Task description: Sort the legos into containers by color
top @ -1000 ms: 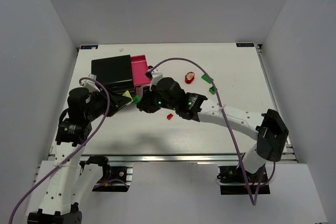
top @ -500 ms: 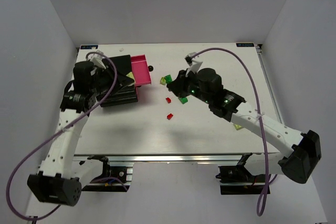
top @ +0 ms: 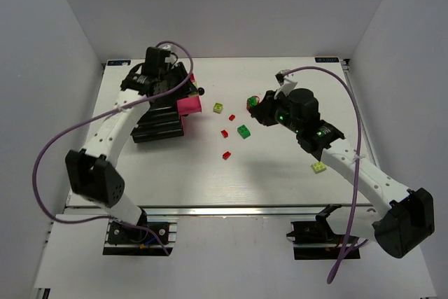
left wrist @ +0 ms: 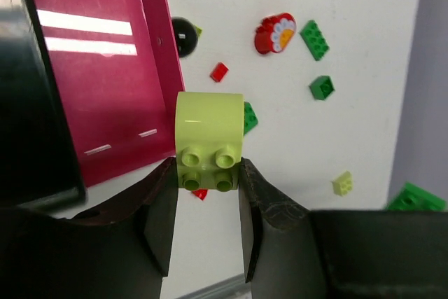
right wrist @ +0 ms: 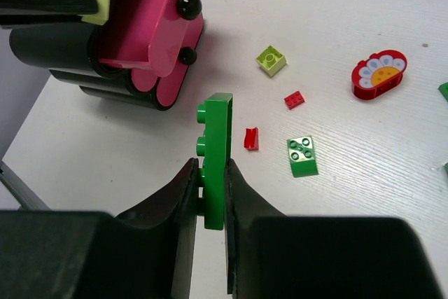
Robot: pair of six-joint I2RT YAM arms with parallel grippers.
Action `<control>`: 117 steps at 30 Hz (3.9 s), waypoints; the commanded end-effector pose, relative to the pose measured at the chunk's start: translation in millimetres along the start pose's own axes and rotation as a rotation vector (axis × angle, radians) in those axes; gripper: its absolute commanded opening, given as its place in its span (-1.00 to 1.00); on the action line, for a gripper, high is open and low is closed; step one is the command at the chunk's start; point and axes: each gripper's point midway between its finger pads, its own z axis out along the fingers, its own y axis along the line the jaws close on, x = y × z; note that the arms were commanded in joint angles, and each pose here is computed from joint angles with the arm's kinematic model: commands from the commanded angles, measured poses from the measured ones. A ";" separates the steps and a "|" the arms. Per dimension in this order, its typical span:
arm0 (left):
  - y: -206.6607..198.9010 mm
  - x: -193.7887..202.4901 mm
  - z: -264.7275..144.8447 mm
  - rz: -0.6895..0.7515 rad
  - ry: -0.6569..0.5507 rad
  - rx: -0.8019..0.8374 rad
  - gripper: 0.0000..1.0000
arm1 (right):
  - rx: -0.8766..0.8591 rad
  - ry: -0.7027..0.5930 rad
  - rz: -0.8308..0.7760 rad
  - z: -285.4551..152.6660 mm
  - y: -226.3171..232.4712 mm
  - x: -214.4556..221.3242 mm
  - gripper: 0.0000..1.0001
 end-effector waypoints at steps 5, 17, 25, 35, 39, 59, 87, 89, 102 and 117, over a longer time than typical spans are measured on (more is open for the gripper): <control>19.8 -36.9 27.6 0.099 -0.050 -0.287 -1.00 | -0.046 -0.077 -0.011 -17.3 -5.0 -22.9 -1.00; 37.4 -53.3 44.1 0.122 -0.063 -0.418 -0.56 | -0.061 -0.068 0.006 -24.5 -16.8 -22.9 -1.00; 26.7 -56.6 51.2 0.130 -0.052 -0.370 0.11 | -0.064 -0.061 0.013 -25.5 -23.3 -21.6 -1.00; 0.9 -66.0 26.9 0.143 -0.095 -0.260 -0.18 | -0.060 -0.052 -0.007 -25.3 -35.2 -21.1 -1.00; -46.4 -61.1 -11.2 0.217 -0.132 0.011 -0.82 | -0.008 -0.049 -0.124 -18.1 -56.2 -19.9 -1.00; -74.4 101.6 25.7 0.414 0.159 0.213 0.19 | 0.202 0.360 -0.408 21.8 -157.4 63.7 -1.00; -29.8 78.5 167.5 0.602 0.052 -0.295 0.56 | 0.190 0.606 -0.295 20.2 -205.7 126.6 0.17; -23.2 76.3 172.0 0.636 0.056 -0.333 0.56 | 0.172 0.592 -0.278 18.3 -203.2 121.5 0.19; 10.6 57.6 207.6 0.675 0.069 -0.468 0.68 | -0.145 0.335 -0.312 -21.4 -151.2 53.6 0.42; 32.3 62.6 238.0 0.665 0.129 -0.459 0.57 | -0.212 0.196 -0.308 -49.6 -142.5 26.3 0.39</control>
